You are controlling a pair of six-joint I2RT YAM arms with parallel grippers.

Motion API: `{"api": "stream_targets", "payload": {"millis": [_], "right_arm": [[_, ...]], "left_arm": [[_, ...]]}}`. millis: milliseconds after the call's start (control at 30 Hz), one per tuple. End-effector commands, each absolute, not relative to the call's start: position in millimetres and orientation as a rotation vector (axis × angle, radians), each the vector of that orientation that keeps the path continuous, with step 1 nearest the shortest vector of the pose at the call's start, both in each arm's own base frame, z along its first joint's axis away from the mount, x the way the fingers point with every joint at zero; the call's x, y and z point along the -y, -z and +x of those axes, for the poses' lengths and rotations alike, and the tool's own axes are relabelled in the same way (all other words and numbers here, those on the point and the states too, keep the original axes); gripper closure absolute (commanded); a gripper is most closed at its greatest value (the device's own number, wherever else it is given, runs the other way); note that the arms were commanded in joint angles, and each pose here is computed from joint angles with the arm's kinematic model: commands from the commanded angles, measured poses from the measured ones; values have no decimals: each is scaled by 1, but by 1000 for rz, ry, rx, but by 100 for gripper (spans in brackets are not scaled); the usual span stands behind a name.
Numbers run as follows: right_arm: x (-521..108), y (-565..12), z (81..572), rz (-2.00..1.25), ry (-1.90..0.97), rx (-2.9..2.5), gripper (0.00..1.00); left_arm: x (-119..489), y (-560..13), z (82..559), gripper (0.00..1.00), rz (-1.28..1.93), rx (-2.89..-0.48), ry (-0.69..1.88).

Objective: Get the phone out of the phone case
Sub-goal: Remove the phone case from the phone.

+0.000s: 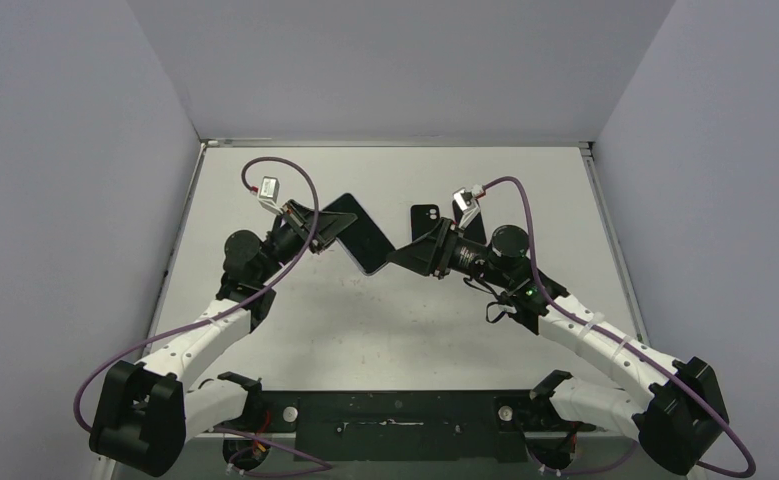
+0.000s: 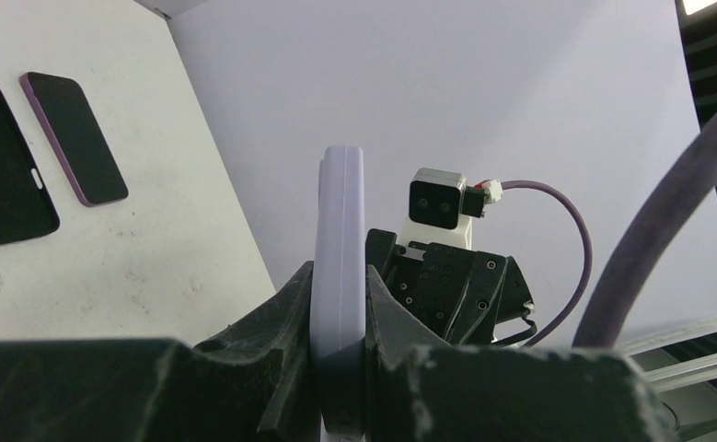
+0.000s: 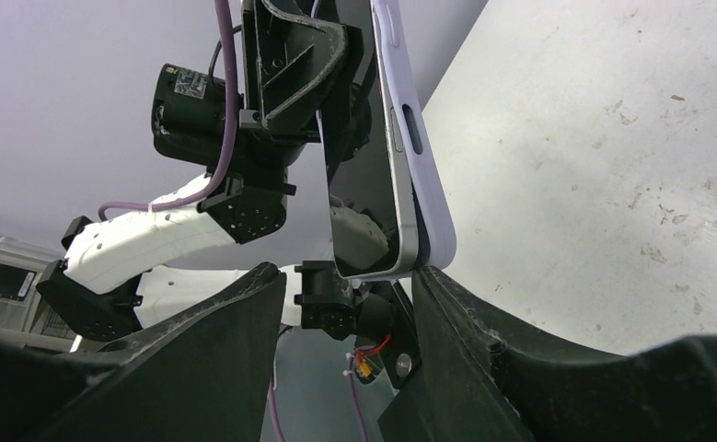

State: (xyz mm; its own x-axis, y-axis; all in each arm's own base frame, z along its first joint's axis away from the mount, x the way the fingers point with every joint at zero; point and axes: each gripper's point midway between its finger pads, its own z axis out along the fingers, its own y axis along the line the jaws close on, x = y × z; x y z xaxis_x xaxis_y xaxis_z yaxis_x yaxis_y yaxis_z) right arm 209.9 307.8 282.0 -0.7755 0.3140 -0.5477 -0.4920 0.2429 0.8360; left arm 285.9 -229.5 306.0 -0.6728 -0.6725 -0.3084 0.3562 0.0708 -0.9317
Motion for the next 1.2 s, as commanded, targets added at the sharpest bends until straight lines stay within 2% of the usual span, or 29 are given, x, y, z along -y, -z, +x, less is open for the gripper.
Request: {"api": "stream_targets", "payload": {"millis": [0, 500, 633, 733, 800, 933, 1067, 1167], "right_arm": [[-311, -309, 216, -179, -1634, -1765, 46], [-317, -324, 215, -237, -1667, -1713, 55], [-316, -322, 214, -227, -1674, -1714, 66], [-315, -324, 213, -217, -1686, -1705, 80], [-314, -325, 213, -209, -1693, -1700, 88], [-312, -329, 213, -191, -1708, -1684, 97], [-310, -335, 212, -181, -1730, -1661, 100], [-309, -340, 211, -177, -1738, -1640, 100]], "left_arm": [[234, -357, 260, 100, -203, -1413, 1839], [275, -347, 241, 100, -108, -1465, 1884], [275, -346, 241, 100, -104, -1461, 1883], [276, -344, 241, 100, -99, -1474, 1872], [275, -343, 243, 92, -104, -1478, 1858], [270, -343, 246, 73, -117, -1471, 1810], [266, -349, 248, 56, -112, -1455, 1768], [263, -353, 248, 50, -97, -1446, 1738]]}}
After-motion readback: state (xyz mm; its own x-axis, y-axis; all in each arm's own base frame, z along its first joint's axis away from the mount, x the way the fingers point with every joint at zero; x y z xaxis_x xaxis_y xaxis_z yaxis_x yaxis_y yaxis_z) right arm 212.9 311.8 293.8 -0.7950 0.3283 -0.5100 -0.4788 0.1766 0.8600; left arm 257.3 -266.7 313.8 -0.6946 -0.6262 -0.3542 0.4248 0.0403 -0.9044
